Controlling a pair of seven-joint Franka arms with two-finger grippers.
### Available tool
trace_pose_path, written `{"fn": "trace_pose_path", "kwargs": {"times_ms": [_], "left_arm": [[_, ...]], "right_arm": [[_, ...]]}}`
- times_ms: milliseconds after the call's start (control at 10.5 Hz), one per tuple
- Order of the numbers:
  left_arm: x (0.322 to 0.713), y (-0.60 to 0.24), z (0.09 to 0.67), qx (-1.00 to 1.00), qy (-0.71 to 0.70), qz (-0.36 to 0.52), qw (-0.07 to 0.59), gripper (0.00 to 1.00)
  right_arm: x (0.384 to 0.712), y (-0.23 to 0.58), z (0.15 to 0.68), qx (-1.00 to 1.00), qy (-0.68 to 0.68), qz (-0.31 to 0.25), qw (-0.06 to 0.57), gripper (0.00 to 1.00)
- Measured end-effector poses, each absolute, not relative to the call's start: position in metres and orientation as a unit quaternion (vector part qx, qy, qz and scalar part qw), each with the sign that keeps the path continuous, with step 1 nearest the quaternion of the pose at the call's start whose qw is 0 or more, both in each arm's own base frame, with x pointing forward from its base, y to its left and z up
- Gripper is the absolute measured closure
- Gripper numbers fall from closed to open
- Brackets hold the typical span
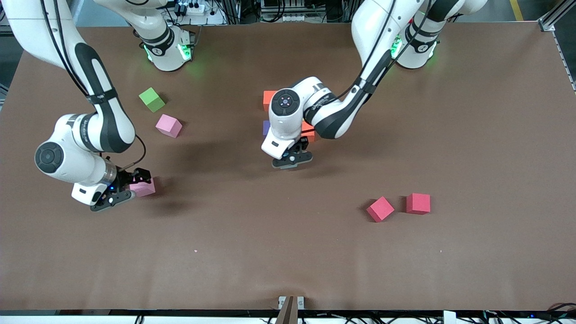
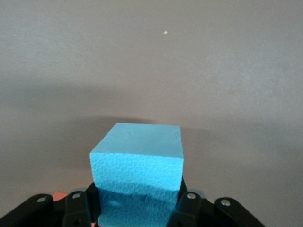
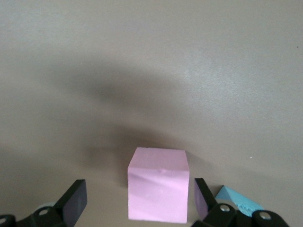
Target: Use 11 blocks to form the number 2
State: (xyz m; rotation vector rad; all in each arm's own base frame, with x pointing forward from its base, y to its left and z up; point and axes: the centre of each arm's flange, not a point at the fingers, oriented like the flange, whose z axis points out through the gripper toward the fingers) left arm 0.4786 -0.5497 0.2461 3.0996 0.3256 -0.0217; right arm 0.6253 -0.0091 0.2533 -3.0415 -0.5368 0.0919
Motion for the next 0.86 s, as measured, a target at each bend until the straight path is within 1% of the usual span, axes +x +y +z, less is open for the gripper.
{"fn": "trace_pose_path", "kwargs": {"times_ms": [476, 857], "left_arm": [[0.467, -0.577, 0.233, 0.995, 0.094, -0.019, 0.027, 0.44], [0.454, -0.588, 0.213, 0.996, 0.082, -0.023, 0.016, 0.44]], "right_arm": [[0.619, -0.026, 0.199, -0.985, -0.158, 0.069, 0.032, 0.00], [0.614, -0.034, 0.178, -0.984, -0.151, 0.084, 0.036, 0.00]]}}
